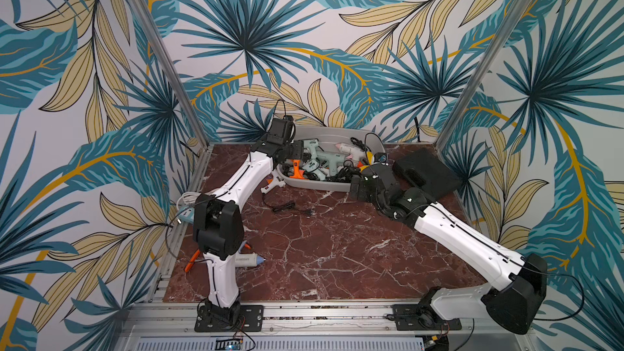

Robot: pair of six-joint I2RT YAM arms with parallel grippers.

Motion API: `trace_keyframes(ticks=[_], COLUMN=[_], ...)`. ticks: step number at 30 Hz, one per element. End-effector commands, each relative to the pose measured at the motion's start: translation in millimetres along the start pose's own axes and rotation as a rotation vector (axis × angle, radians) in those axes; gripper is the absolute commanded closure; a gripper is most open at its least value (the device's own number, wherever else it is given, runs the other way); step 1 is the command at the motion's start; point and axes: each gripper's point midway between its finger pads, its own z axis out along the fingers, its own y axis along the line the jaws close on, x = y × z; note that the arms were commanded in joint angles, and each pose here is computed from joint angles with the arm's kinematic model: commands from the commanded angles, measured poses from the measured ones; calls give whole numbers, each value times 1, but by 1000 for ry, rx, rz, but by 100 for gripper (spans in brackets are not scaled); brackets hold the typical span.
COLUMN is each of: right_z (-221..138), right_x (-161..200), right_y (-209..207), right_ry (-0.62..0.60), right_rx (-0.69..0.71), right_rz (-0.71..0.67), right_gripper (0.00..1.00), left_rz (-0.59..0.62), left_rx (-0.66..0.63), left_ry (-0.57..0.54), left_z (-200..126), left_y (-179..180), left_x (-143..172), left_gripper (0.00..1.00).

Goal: Put the hot melt glue gun into the storage box
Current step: Place the hot melt adhesive gun in the storage box, then pick up the hot melt adhesive gun from the center of the board.

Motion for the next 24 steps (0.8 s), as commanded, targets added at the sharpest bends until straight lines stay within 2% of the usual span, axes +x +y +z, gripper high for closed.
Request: trace_keyframes(ticks=[1, 6, 11, 16, 24], right_z=[-3, -5, -4, -5, -6], right_x=[1, -2, -3, -3, -4], right_y=[-4, -5, -3, -3, -5], right_ry=[-9, -19, -18, -17, -18], right_rx=[7, 14, 13, 10, 17], right_rz=[-14, -16, -9, -7, -10], right_gripper=[0, 1, 1, 1, 1], left_rz=[127, 231, 277, 330, 369], left_rx=[-60, -50, -62, 37, 146], left_ry=[27, 130, 268, 394, 416], left_z=[-16, -34, -24, 2, 35], left_y=[39, 83, 116, 118, 109], left_x=[17, 57, 94, 129, 149], left_gripper=[33, 33, 32, 32, 32])
